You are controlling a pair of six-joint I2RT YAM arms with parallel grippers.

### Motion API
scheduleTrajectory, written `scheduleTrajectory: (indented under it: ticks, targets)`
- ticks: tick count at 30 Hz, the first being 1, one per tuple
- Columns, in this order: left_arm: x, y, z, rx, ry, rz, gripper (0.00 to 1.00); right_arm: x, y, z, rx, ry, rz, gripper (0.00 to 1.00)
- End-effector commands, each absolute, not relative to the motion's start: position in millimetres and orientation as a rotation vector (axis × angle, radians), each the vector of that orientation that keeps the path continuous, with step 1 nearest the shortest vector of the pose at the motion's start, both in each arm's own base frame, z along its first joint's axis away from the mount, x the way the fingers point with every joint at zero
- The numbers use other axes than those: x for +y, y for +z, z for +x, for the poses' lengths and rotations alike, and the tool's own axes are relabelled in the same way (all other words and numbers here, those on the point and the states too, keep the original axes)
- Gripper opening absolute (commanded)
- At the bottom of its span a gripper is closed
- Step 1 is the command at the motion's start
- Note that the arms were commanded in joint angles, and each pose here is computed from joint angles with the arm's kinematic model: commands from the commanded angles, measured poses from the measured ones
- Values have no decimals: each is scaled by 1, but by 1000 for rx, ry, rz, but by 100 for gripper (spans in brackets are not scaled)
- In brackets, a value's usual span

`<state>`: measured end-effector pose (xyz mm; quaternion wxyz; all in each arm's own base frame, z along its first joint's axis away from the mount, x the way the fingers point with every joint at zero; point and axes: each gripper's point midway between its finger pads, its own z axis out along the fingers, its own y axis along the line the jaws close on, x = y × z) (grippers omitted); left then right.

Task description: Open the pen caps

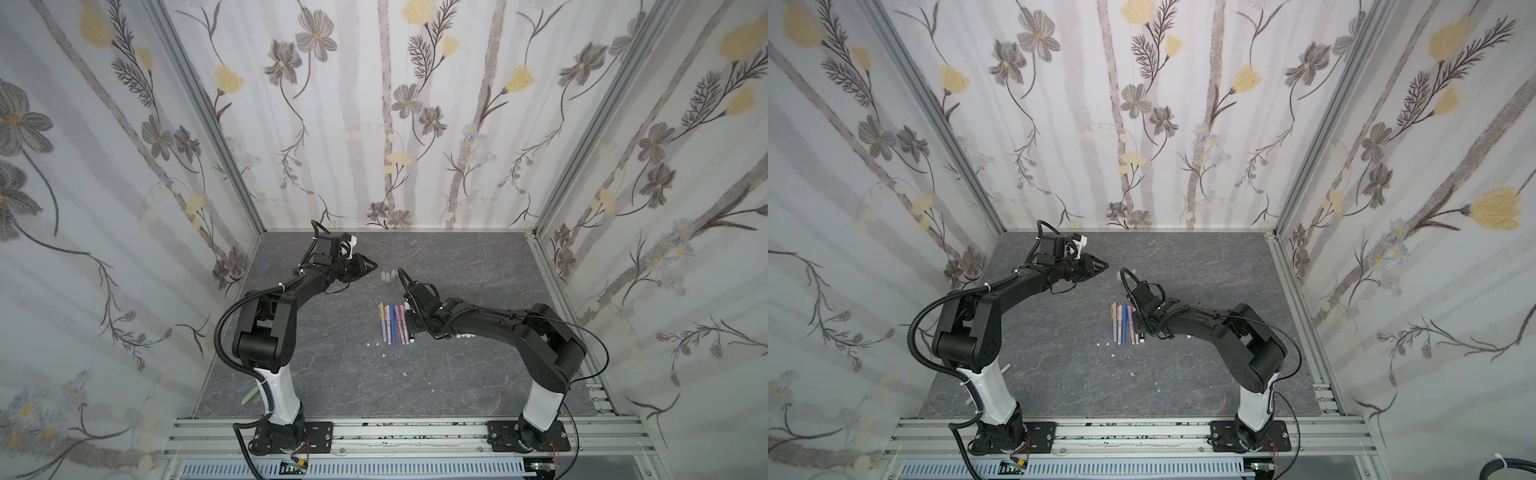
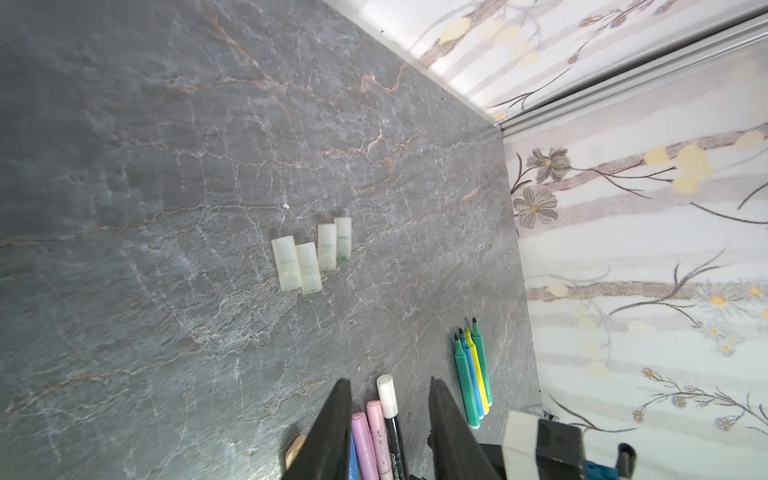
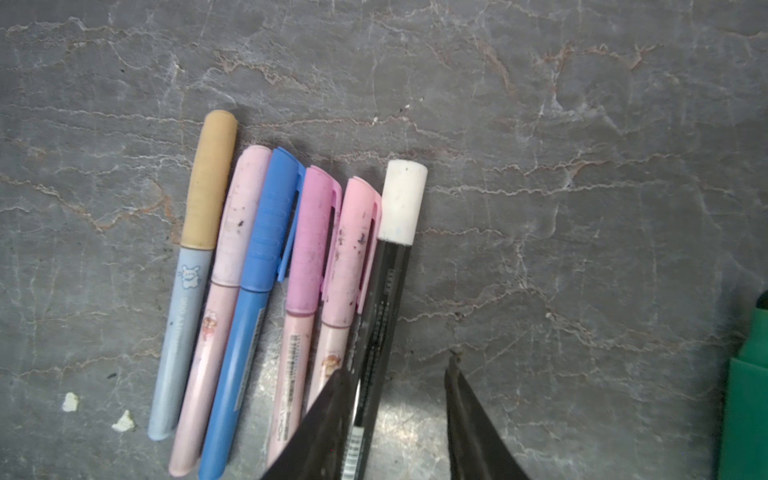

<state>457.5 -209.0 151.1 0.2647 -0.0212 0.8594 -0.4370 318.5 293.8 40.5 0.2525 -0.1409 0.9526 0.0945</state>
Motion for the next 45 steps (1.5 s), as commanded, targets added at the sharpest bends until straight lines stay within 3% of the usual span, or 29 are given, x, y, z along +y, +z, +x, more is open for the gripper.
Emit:
scheduleTrajectory:
  ticks: [1, 7, 10, 14, 18, 24, 32, 40, 45]
  targets:
    - [-206, 170, 460, 2265, -1165, -45, 32, 298, 40, 320, 2591, 267, -367, 39]
    - [-198, 188, 456, 2226, -1133, -48, 37, 299, 29, 318, 2612, 255, -382, 38]
    - [-197, 196, 453, 2196, -1133, -37, 46, 297, 25, 317, 2623, 242, -389, 36]
    - [-195, 216, 445, 2115, -1146, -12, 66, 292, 21, 315, 2633, 211, -393, 34]
    - [-187, 240, 442, 2042, -1108, -23, 100, 287, 18, 312, 2645, 188, -399, 32]
    - [-166, 280, 431, 1899, -1031, -93, 100, 276, 12, 309, 2646, 125, -408, 26]
    - [-136, 281, 414, 1817, -907, -211, 100, 271, 22, 308, 2616, 145, -384, 14]
    - [-164, 266, 415, 1906, -971, -116, 100, 270, 43, 310, 2581, 194, -383, 7]
    - [-207, 229, 407, 2063, -1029, 3, 100, 282, 77, 308, 2494, 343, -435, 3]
